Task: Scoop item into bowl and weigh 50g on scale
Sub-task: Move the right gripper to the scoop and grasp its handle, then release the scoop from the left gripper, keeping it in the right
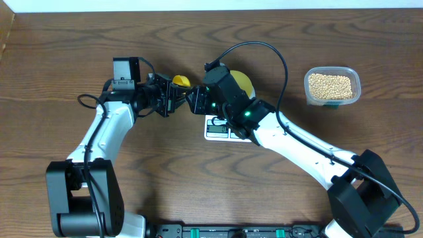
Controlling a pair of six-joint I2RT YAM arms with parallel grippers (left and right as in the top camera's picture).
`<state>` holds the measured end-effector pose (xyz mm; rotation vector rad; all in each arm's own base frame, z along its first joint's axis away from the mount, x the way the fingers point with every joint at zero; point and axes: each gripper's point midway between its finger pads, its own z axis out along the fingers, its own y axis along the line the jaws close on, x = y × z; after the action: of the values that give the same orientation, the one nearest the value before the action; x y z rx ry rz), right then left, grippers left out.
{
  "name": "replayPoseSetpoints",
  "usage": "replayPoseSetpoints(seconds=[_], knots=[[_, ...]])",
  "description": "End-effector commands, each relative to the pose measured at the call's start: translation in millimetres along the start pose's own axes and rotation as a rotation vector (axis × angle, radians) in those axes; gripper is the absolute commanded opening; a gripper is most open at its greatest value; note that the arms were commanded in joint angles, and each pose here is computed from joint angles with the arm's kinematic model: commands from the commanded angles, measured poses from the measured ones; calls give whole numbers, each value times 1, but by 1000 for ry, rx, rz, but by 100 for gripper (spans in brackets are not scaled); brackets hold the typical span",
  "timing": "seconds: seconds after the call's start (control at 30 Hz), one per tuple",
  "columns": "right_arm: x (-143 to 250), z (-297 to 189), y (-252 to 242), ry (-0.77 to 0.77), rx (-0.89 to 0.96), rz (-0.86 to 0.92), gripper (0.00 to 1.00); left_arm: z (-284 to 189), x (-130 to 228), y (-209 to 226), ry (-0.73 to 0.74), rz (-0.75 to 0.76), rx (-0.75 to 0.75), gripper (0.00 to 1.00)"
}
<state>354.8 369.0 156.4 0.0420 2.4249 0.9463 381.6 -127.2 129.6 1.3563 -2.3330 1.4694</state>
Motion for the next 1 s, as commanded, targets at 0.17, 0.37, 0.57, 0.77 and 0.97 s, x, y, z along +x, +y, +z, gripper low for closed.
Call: replayPoseSetpoints(seconds=[0.17,0.37,0.57,0.77,0.97], knots=[[0,2,1,-14,11,-4,22,-2,9,-6,51,8,23,23],[-4,2,-2,-36,31,-15,1,-3,15,-7,83,9,31,23],[-12,1,-5,-80,55,-80,1,-3,14,-7,82,9,31,23],[-14,1,-2,-89,45,-110,1,-3,14,-7,82,9,31,23],[-16,1,3,-93,29,-228,1,-3,14,-7,78,9,30,23]])
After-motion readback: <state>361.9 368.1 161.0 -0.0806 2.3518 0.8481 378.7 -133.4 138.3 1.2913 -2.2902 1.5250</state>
